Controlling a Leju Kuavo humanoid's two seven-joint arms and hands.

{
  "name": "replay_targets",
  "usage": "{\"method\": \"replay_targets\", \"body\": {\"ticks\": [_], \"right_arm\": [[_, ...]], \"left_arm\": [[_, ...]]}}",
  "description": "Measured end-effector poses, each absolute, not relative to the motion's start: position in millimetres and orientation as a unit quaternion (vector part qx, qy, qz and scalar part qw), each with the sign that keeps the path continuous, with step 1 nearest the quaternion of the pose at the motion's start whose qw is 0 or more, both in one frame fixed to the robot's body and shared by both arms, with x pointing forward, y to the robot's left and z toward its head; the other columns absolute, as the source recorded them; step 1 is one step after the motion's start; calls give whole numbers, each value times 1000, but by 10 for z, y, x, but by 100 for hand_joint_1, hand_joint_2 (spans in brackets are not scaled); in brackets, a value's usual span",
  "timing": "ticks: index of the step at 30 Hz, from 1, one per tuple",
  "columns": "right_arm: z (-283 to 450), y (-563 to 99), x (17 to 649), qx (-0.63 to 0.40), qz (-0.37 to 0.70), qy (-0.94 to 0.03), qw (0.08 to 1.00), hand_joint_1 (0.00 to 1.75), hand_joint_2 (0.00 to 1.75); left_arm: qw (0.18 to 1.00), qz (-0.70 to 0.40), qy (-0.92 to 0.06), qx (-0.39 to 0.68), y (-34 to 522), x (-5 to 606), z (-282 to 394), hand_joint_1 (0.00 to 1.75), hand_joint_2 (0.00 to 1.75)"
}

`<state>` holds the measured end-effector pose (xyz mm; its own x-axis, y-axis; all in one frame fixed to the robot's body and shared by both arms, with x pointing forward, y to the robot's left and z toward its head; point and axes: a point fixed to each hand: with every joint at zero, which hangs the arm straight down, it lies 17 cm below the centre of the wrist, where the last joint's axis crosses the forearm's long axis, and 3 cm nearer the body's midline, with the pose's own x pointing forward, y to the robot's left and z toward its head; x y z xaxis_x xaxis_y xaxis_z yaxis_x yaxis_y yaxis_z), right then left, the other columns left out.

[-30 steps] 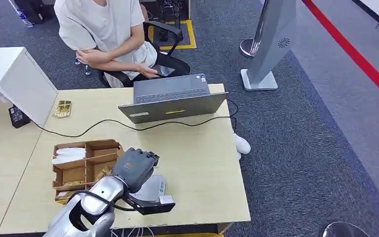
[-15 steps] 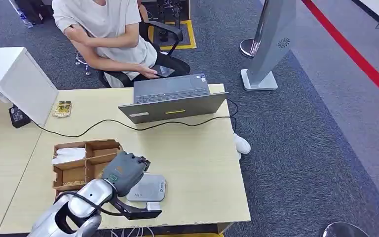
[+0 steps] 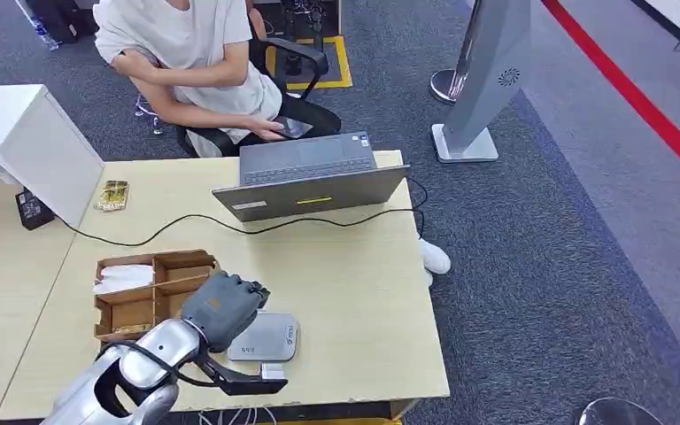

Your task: Pass the card to the sensor for recognition and then transmit it.

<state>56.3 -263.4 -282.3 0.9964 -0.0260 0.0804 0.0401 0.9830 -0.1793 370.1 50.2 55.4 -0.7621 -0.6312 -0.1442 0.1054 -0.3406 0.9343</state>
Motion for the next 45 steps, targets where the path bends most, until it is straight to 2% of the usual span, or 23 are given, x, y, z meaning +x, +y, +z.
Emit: {"method": "replay_targets", "body": {"ticks": [15, 29, 45], "right_arm": [[-2819, -2633, 594, -91, -16, -41, 995, 0, 0], [-2819, -2633, 595, -90, -16, -41, 995, 0, 0], [-2822, -2645, 584, -88, -7, -39, 995, 0, 0]], "left_arm": [[220, -796, -527, 199, 347, 3543, 523, 175, 175], [215, -811, -511, 189, 437, 3583, 526, 175, 175], [255, -820, -483, 173, 635, 3639, 493, 175, 175]]}}
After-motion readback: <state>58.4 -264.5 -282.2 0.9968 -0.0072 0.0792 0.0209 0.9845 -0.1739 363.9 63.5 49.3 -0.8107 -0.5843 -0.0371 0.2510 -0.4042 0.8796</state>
